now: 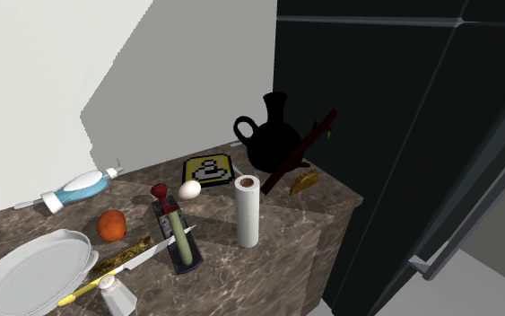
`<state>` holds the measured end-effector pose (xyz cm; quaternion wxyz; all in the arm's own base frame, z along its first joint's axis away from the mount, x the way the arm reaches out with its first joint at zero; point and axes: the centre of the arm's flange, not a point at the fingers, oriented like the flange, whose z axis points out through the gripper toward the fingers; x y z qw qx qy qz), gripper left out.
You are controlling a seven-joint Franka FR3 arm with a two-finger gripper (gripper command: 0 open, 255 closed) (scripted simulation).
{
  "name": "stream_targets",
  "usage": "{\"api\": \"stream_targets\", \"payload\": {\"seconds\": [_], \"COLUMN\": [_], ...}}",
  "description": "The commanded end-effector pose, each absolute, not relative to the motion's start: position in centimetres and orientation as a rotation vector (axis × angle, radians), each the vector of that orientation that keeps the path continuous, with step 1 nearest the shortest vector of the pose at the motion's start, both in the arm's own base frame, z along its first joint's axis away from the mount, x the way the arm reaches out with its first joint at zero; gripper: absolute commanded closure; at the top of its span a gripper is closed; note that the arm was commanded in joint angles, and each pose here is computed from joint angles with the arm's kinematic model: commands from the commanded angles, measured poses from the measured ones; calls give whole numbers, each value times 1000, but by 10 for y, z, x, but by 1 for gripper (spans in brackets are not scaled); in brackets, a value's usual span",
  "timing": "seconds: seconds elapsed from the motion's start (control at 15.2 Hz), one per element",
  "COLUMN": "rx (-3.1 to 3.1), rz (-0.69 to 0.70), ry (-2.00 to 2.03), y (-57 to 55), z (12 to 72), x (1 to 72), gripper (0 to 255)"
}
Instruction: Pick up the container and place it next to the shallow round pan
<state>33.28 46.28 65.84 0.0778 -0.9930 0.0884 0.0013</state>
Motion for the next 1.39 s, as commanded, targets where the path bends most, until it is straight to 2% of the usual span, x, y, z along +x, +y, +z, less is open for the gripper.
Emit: {"api": "stream_targets", "payload": {"seconds": [0.0,1.32], "rx": [-2973,-2973], "rz": [3,3], "ry": [266,266], "y": [470,470], "z": [650,544], "x": [326,326], "gripper": [255,255]}}
